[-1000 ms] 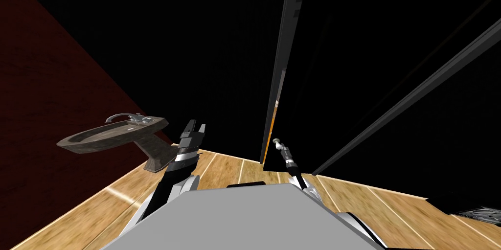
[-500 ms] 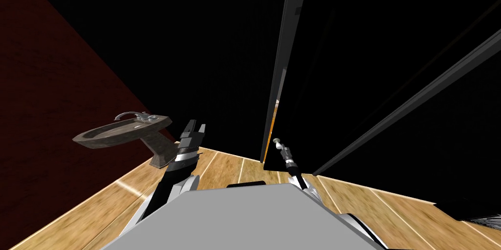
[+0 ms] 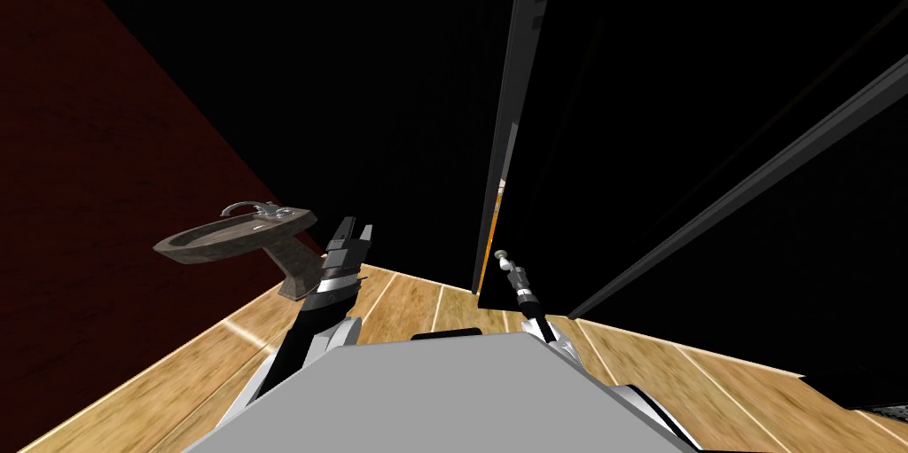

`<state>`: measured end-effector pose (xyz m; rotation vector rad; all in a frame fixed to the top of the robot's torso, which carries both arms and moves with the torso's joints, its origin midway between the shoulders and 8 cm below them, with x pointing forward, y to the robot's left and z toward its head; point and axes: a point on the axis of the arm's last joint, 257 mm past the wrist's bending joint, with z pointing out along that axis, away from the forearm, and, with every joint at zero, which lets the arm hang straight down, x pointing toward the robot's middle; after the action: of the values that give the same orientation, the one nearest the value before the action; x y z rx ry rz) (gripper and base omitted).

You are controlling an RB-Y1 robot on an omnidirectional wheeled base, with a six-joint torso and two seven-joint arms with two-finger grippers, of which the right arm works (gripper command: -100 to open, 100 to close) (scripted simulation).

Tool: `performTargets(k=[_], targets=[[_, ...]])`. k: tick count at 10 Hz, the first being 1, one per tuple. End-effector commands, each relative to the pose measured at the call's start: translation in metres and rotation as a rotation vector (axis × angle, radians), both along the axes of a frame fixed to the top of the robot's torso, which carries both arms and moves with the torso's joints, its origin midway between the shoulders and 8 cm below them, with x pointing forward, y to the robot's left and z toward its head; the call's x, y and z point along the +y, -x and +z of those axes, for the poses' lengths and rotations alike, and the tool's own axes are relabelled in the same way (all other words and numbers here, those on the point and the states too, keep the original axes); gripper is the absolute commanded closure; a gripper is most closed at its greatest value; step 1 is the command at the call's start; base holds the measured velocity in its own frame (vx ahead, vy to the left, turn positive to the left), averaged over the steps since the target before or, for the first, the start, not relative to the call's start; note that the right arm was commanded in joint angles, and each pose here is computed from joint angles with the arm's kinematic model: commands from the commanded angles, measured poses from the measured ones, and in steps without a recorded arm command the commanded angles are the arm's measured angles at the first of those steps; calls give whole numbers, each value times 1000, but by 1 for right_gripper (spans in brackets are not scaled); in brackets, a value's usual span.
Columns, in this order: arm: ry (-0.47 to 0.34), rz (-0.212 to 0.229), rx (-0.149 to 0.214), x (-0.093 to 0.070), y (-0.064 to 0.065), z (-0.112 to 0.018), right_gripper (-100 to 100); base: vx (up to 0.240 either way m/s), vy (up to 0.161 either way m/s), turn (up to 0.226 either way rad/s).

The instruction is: Pull the door open

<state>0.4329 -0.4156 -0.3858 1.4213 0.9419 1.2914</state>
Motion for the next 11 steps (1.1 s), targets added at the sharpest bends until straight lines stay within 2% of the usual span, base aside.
performTargets(k=[1,4,5,11], targets=[[-60,28,-34,18,-8,6,100,-24,-4,46],[-149,22,-45,18,-10,5,100,-40,-22,73],[-159,-11,-19,2,-2,-4,-100,-47,-34,-12],[-343,-10,-49,12,-9,-5,-100,-63,12,9]])
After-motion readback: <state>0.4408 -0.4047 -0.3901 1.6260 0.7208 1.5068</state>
